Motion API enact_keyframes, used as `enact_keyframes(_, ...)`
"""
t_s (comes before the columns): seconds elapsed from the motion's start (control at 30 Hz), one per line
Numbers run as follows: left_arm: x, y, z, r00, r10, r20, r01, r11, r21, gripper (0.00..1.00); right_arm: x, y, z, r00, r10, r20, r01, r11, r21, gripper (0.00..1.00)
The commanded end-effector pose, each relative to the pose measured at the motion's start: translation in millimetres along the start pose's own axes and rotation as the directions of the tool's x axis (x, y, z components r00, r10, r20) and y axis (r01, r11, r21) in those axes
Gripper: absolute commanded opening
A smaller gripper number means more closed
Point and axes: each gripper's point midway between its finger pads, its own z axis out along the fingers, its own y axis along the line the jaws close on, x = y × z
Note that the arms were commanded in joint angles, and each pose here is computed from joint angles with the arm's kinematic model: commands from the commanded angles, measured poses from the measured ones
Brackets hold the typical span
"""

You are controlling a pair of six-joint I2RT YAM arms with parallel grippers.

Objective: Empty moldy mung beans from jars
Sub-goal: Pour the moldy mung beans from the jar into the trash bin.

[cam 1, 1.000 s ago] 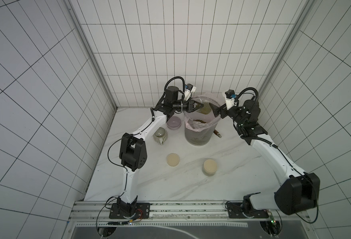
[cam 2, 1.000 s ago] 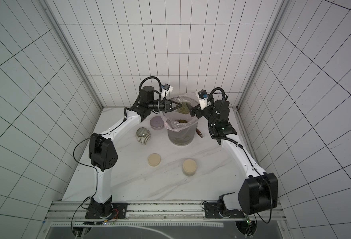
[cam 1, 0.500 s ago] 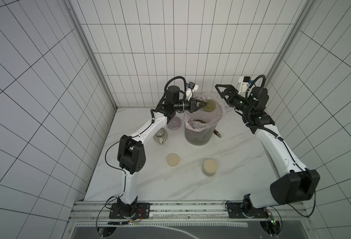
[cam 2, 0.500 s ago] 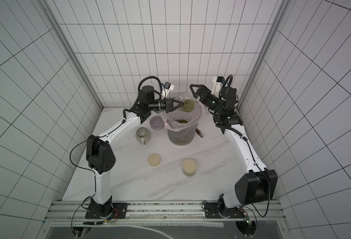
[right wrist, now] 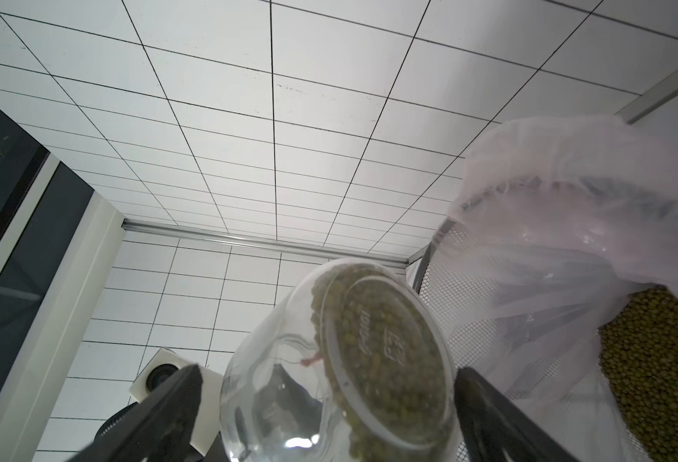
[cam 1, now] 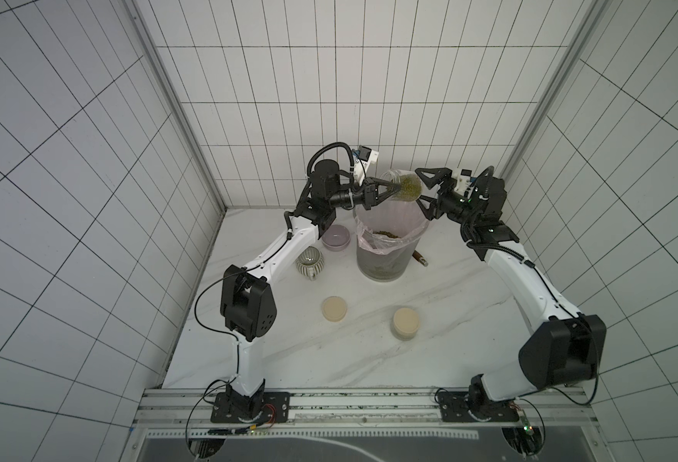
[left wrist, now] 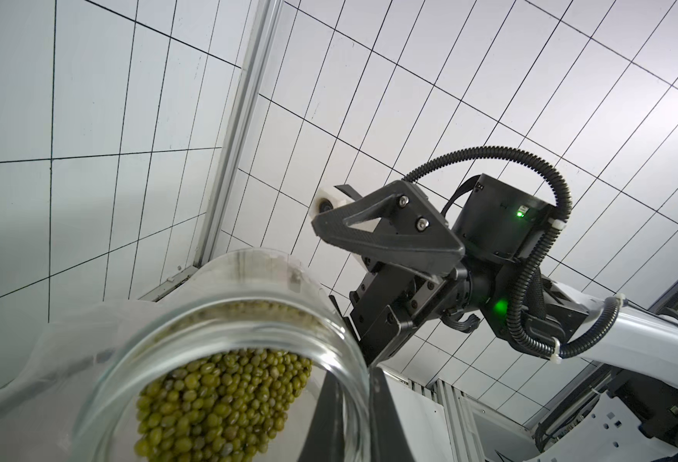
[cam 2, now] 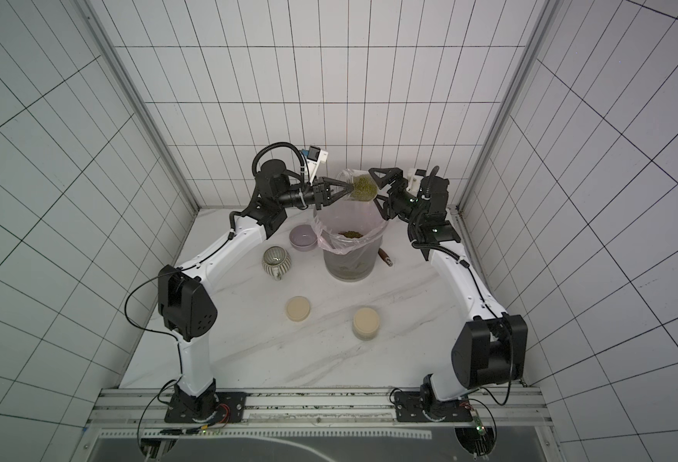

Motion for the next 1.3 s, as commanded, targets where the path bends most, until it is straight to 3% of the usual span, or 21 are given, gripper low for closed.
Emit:
enact_keyframes(0.0, -56, -52, -14, 0.976, 0.168, 0.139, -0.178, 0.982, 0.065, 0.0, 3, 1, 4, 0.997, 0.072, -0.027, -0.074, 0.996, -0.05, 0.99)
enact_keyframes(0.3, -60, -57, -7, 0.973, 0.142, 0.181, -0.163, 0.981, 0.105, 0.0, 12, 8, 22, 0.988, 0.145, -0.053, -0.151, 0.981, -0.12, 1.0)
enact_keyframes(0.57, -42, -65, 6, 0.982, 0.108, 0.156, -0.132, 0.979, 0.154, 0.0, 4, 22, 27, 0.989, 0.145, -0.035, -0.149, 0.97, -0.194, 1.0)
enact_keyframes(1.03, -22, -59, 5, 0.989, 0.074, 0.128, -0.093, 0.985, 0.146, 0.0, 0, 22, 23, 0.992, 0.125, 0.001, -0.122, 0.972, -0.202, 0.85)
enact_keyframes(1.27, -16, -55, 5, 0.991, 0.063, 0.117, -0.079, 0.987, 0.138, 0.06, 2, 23, 26, 0.995, 0.102, -0.013, -0.103, 0.974, -0.202, 0.79)
